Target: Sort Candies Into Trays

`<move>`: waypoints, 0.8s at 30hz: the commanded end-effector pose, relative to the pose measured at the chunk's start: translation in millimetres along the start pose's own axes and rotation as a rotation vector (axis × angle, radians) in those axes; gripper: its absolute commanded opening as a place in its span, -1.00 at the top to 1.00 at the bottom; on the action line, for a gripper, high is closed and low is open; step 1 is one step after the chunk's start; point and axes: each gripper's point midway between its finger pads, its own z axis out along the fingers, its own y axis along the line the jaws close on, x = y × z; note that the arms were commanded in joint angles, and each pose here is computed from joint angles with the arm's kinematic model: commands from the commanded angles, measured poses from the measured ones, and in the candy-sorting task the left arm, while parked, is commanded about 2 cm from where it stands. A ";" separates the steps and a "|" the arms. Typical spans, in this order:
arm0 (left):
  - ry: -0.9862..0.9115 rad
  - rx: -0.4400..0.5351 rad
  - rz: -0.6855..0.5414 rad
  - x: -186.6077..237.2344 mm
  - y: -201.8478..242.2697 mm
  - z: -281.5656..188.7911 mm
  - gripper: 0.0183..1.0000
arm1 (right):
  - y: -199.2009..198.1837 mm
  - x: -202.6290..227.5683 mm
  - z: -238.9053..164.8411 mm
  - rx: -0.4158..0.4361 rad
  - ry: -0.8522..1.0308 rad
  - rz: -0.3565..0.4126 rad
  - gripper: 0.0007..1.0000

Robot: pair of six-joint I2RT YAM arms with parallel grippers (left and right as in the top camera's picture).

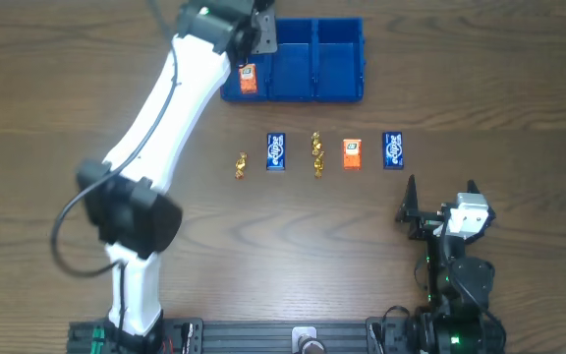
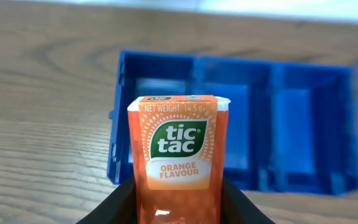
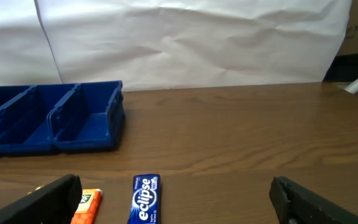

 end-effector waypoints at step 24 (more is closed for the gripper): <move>0.159 -0.043 -0.004 30.6 28.4 67.4 -0.73 | 0.9 0.3 -0.3 -0.003 -0.002 -0.009 -1.00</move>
